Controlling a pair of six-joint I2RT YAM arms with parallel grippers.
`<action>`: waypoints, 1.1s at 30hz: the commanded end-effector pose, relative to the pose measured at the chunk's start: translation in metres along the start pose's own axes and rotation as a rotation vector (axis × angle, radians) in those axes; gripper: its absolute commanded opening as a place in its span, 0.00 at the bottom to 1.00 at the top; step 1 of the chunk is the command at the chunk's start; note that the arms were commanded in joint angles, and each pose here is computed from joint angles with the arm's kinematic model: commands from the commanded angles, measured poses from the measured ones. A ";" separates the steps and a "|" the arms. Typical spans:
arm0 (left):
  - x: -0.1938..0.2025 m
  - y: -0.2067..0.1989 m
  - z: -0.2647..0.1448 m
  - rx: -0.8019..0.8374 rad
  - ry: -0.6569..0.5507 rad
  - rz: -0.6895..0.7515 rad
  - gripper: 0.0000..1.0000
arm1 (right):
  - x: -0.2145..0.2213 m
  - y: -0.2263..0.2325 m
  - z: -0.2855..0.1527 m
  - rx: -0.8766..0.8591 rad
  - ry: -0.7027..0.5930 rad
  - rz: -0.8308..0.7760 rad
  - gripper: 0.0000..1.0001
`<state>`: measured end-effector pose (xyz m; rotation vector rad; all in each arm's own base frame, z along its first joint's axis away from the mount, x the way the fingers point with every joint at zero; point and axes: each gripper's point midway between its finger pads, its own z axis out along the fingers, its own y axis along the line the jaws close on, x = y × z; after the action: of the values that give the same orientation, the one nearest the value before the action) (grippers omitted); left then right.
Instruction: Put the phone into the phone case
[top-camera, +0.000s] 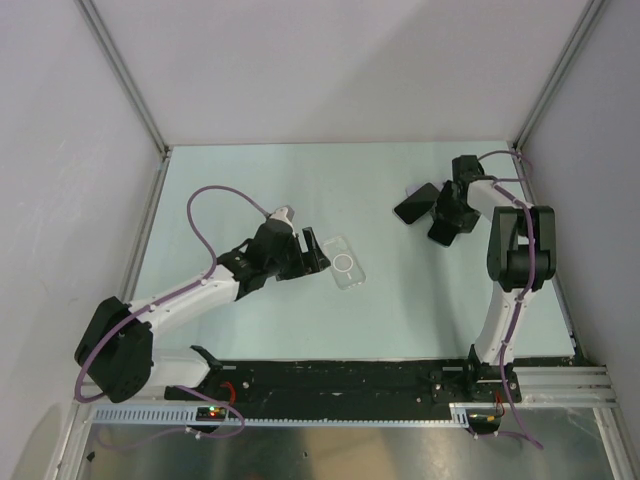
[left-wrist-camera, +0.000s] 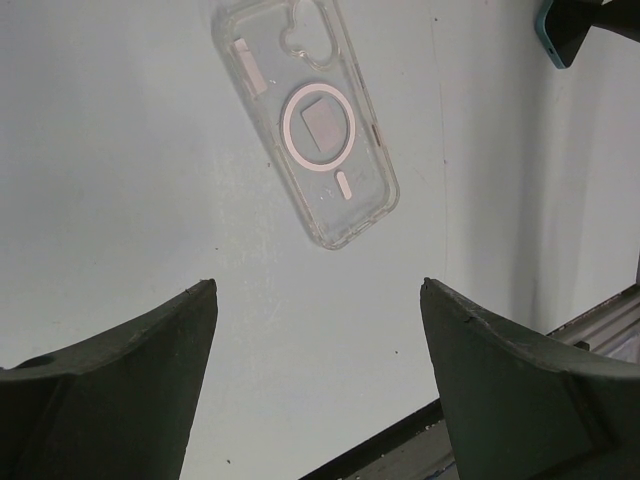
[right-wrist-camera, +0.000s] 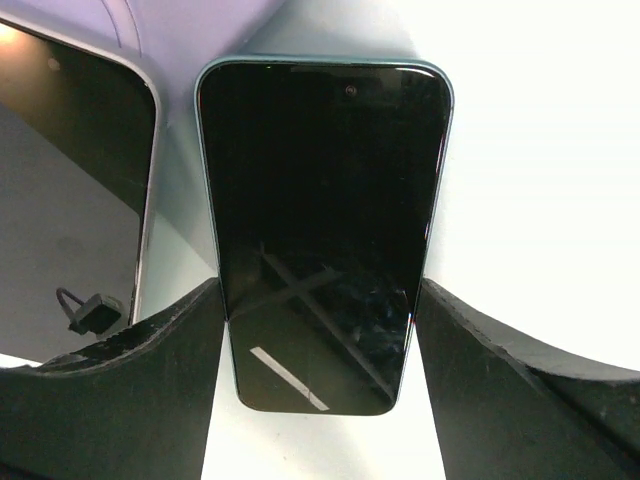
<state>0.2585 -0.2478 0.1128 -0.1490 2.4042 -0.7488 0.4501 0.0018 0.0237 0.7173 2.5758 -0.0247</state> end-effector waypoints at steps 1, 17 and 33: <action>-0.013 -0.004 -0.006 -0.001 -0.052 0.002 0.86 | -0.014 0.002 -0.026 -0.037 -0.062 0.009 0.34; -0.030 0.038 0.058 -0.294 -0.093 -0.023 0.71 | 0.044 0.028 -0.111 -0.247 -0.118 -0.093 0.31; -0.033 0.036 0.106 -0.493 -0.082 0.062 0.53 | 0.095 0.084 -0.179 -0.527 -0.103 -0.251 0.31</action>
<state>0.3442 -0.2651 0.0402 -0.2741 2.4880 -0.2233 0.3374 0.1297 0.1165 0.2657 2.5035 0.4089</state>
